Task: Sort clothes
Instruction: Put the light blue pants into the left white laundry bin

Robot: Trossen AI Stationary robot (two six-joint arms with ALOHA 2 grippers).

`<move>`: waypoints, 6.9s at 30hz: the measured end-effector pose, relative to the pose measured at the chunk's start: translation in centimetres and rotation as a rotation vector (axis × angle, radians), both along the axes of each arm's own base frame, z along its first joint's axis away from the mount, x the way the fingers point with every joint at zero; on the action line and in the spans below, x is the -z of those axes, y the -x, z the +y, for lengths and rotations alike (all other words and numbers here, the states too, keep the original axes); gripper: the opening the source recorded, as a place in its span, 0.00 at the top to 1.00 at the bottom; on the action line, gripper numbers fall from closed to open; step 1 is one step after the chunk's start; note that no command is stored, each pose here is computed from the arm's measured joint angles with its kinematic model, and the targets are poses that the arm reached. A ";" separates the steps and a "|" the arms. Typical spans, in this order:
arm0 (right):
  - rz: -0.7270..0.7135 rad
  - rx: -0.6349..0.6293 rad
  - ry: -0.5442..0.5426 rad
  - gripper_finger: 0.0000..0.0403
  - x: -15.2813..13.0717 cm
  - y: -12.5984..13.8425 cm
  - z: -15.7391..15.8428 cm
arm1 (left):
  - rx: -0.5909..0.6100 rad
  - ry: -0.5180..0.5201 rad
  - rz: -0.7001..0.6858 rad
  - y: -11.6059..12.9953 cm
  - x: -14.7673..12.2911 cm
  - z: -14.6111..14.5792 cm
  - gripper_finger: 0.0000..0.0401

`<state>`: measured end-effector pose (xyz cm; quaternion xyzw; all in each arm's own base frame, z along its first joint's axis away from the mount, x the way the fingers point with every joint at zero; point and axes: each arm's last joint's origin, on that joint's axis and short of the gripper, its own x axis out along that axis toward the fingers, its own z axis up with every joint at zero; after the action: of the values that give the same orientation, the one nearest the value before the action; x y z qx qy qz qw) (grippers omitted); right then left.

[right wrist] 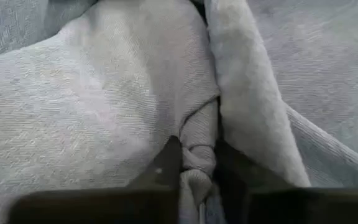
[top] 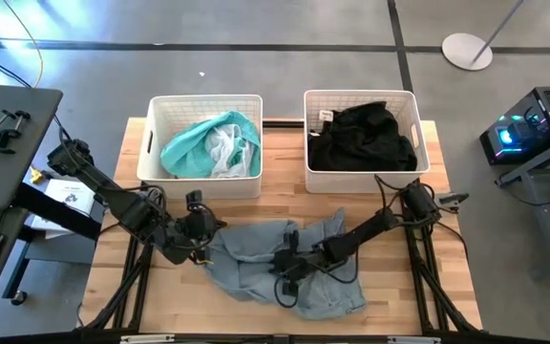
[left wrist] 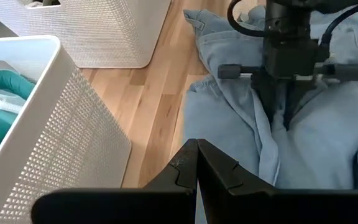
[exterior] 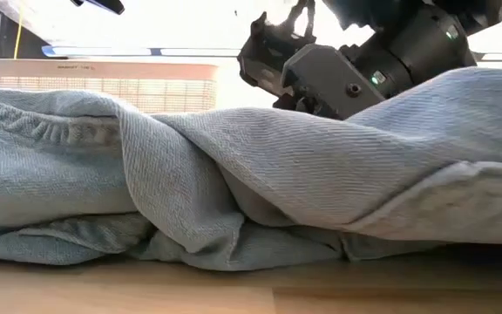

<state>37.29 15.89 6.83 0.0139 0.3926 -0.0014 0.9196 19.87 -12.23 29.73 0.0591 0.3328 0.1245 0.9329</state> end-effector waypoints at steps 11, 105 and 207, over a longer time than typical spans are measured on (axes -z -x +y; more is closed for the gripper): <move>-0.080 0.079 0.239 0.90 -6.8 3.3 0.4 | -0.075 -0.005 -0.197 0.1 -1.7 -0.1 1.00; -0.874 -0.417 0.087 0.48 -26.7 17.0 10.4 | -0.460 -0.771 -0.207 2.5 -21.4 4.5 0.91; -0.646 -0.246 0.040 0.48 -23.4 12.7 7.5 | -0.445 0.276 0.838 -4.7 9.6 31.9 0.87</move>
<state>24.60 23.38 30.28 -0.0517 0.0798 0.1065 0.9898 24.54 19.65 20.16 -0.0924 0.6973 0.2411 0.6687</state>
